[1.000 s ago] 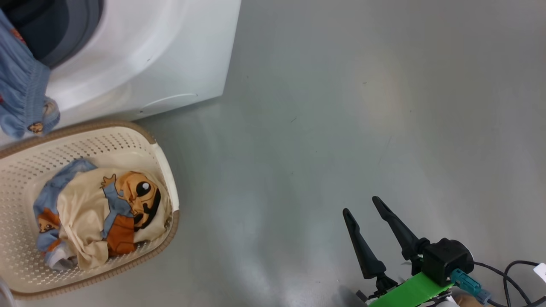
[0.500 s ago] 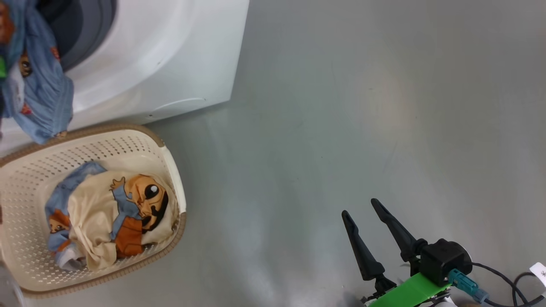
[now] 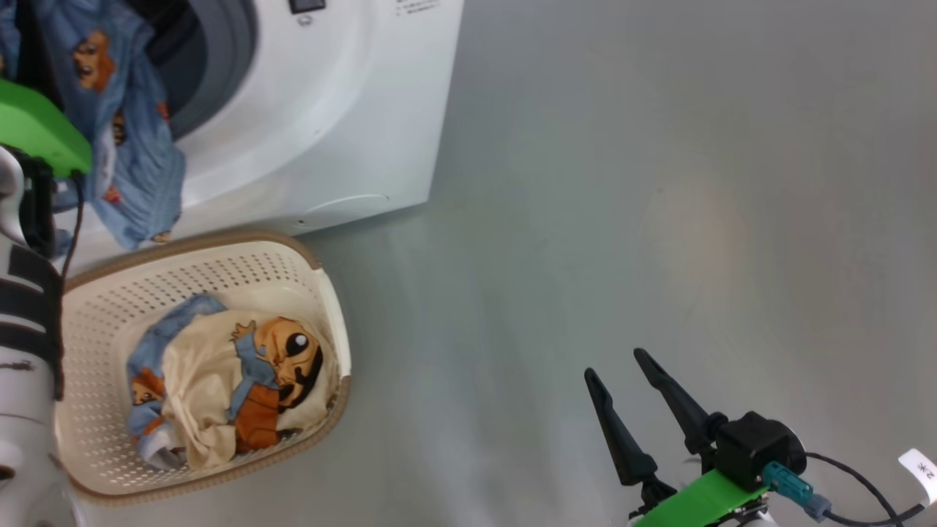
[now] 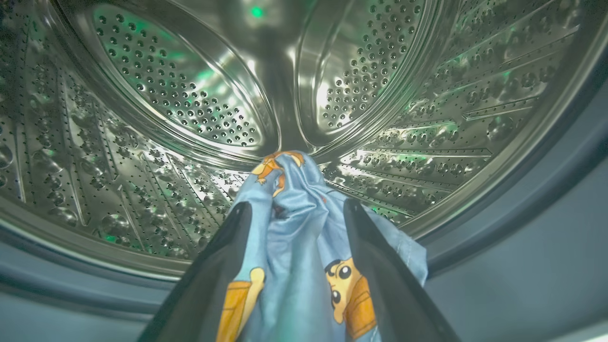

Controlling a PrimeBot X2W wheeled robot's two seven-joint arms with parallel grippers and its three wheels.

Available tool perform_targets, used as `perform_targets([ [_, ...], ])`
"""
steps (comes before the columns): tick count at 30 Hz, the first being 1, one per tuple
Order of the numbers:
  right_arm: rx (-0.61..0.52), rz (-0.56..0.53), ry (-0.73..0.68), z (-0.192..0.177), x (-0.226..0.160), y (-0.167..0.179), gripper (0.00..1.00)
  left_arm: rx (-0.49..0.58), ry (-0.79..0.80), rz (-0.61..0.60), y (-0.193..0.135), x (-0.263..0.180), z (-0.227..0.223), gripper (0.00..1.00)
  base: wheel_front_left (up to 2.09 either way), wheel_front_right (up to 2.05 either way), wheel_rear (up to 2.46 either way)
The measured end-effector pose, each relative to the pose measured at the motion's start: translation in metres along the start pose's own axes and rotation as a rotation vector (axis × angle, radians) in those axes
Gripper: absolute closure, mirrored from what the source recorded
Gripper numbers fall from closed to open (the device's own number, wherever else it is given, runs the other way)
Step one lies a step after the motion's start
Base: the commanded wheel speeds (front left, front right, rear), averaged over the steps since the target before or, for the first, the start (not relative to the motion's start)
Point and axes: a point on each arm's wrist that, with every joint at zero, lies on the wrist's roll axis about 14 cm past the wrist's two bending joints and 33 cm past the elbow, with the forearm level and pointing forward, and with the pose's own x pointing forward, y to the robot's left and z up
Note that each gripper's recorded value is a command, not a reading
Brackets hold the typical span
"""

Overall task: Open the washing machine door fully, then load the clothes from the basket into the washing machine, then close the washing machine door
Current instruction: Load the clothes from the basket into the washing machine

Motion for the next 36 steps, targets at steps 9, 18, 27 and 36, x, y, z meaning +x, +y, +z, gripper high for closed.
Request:
perform_targets([
  [9,0.010,0.048,-0.059,0.019,0.011,0.013,0.00,-0.018,0.037,0.039,0.010,-0.027,-0.008,0.00,0.00,0.00,0.00],
  [18,0.009,0.093,-0.109,0.035,0.027,0.025,0.00,-0.014,0.024,0.047,0.016,-0.052,-0.011,0.00,0.00,0.00,0.00],
  [27,-0.009,0.115,-0.134,0.042,0.039,0.031,0.00,-0.056,0.023,0.041,0.020,-0.095,-0.035,0.00,0.00,0.00,0.00],
  [36,-0.025,0.127,-0.150,0.044,0.059,0.033,0.00,-0.037,0.034,0.098,0.042,-0.148,-0.066,0.00,0.00,0.00,0.00],
])
